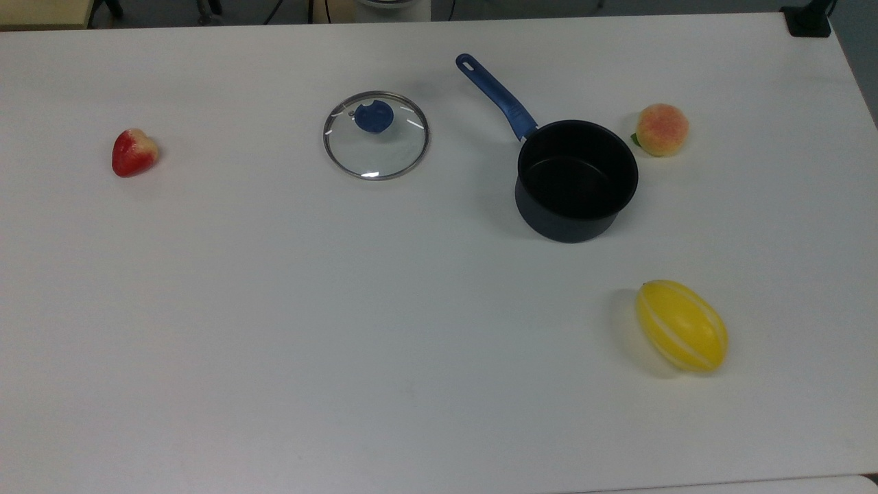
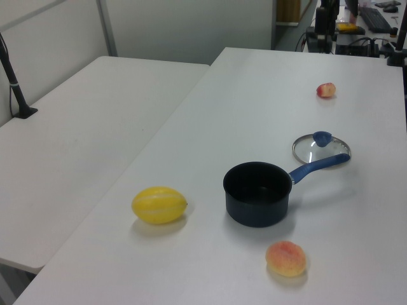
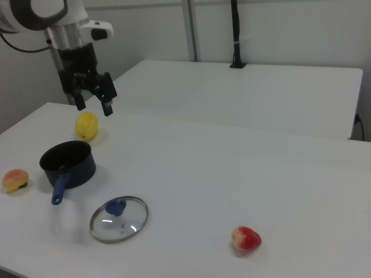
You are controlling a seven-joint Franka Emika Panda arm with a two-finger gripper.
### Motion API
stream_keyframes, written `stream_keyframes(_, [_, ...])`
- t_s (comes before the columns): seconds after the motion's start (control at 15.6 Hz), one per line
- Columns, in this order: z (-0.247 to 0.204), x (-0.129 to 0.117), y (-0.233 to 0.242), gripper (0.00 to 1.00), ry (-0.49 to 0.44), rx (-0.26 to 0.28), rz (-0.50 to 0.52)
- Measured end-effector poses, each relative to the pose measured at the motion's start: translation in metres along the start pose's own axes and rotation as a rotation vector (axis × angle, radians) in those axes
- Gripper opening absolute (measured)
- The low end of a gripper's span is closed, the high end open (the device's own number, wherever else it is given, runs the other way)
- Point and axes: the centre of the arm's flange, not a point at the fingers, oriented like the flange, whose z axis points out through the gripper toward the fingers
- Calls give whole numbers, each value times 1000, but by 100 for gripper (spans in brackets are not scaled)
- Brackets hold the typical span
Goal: Open lid
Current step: 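Open the gripper, release the knob and raise the gripper away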
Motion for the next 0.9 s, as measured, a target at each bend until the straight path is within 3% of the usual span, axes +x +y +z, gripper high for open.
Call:
stream_keyframes(0.32, [-13, -3, -7, 100, 28, 40, -6])
stream_keyframes(0.58, [-11, 15, -4, 100, 109, 56, -28])
stream_keyframes(0.9, [2, 28, -7, 100, 113, 67, -63])
